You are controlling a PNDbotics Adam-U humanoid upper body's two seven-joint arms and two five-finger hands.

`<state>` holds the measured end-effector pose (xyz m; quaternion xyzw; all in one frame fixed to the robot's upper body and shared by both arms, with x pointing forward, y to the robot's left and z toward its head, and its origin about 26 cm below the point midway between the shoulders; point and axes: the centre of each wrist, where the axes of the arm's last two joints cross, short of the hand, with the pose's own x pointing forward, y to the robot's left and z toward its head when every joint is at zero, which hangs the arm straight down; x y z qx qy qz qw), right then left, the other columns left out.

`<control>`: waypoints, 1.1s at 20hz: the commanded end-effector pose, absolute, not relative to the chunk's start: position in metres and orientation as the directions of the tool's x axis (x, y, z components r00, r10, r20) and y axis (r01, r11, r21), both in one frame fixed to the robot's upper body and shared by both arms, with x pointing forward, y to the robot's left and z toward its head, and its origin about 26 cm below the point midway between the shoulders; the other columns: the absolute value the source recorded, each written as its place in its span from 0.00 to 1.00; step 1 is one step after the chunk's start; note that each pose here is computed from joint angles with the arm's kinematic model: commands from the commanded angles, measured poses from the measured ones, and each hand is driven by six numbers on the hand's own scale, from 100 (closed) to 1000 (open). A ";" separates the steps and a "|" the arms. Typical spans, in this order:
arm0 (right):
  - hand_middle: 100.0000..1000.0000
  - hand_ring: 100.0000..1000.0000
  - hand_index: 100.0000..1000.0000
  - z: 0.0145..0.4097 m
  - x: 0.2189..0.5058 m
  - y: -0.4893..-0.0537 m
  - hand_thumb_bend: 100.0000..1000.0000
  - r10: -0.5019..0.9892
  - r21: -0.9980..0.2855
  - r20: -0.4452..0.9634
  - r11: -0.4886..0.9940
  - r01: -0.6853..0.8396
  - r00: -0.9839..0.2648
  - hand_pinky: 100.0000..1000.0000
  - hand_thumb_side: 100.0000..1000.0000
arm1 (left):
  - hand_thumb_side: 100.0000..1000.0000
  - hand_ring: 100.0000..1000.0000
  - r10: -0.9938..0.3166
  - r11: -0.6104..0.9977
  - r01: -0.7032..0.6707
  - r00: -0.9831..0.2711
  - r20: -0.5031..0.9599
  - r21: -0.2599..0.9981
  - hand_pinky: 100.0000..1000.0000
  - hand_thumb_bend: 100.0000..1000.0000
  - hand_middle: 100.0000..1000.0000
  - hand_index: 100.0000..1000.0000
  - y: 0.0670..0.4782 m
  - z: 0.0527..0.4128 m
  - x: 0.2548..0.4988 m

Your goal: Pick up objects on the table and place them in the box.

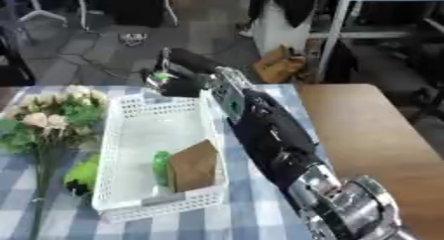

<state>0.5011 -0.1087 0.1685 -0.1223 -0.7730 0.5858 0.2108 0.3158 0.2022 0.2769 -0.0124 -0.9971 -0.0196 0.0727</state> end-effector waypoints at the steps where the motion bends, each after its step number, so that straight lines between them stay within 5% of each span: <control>1: 0.00 0.00 0.13 0.178 0.499 -0.100 0.00 0.437 -0.959 0.131 0.283 -0.002 -0.890 0.00 1.00 | 0.75 0.98 0.043 0.998 0.047 -0.993 0.110 0.038 0.73 0.00 0.91 0.94 0.199 0.285 0.313; 15: 0.00 0.00 0.19 0.137 0.485 -0.085 0.00 0.415 -0.978 0.056 0.208 0.034 -0.908 0.00 1.00 | 0.76 0.98 0.059 0.997 0.063 -0.993 0.102 0.037 0.73 0.00 0.91 0.94 0.195 0.287 0.312; 16: 0.13 0.08 0.30 0.137 0.485 -0.085 0.00 0.413 -0.977 0.046 0.207 0.045 -0.909 0.00 1.00 | 0.76 0.98 0.059 0.997 0.063 -0.993 0.103 0.038 0.73 0.00 0.91 0.94 0.195 0.287 0.312; 17: 0.13 0.08 0.30 0.138 0.485 -0.085 0.00 0.409 -0.977 0.034 0.207 0.057 -0.912 0.00 1.00 | 0.76 0.98 0.058 0.997 0.062 -0.993 0.104 0.038 0.73 0.00 0.91 0.94 0.195 0.287 0.312; 18: 0.33 0.33 0.49 0.137 0.485 -0.086 0.00 0.409 -0.976 0.024 0.205 0.066 -0.912 0.03 1.00 | 0.76 0.98 0.058 0.997 0.062 -0.993 0.106 0.039 0.73 0.00 0.91 0.94 0.195 0.287 0.312; 19: 0.33 0.33 0.49 0.136 0.486 -0.086 0.00 0.412 -0.978 0.018 0.195 0.069 -0.911 0.03 1.00 | 0.76 0.98 0.057 0.997 0.062 -0.993 0.107 0.040 0.73 0.00 0.91 0.94 0.196 0.286 0.312; 20: 0.58 0.59 0.68 0.134 0.486 -0.086 0.00 0.414 -0.981 0.011 0.181 0.070 -0.910 0.53 1.00 | 0.76 0.98 0.057 0.997 0.062 -0.993 0.108 0.041 0.73 0.00 0.91 0.94 0.196 0.286 0.312; 21: 0.58 0.59 0.68 0.132 0.486 -0.085 0.00 0.411 -0.986 0.001 0.154 0.068 -0.912 0.53 1.00 | 0.76 0.98 0.057 0.997 0.062 -0.992 0.109 0.041 0.73 0.00 0.91 0.94 0.196 0.286 0.312; 22: 0.96 1.00 0.99 0.130 0.485 -0.084 0.00 0.409 -0.989 -0.004 0.130 0.063 -0.913 0.96 1.00 | 0.76 0.98 0.057 0.997 0.062 -0.992 0.109 0.042 0.73 0.00 0.91 0.94 0.196 0.286 0.312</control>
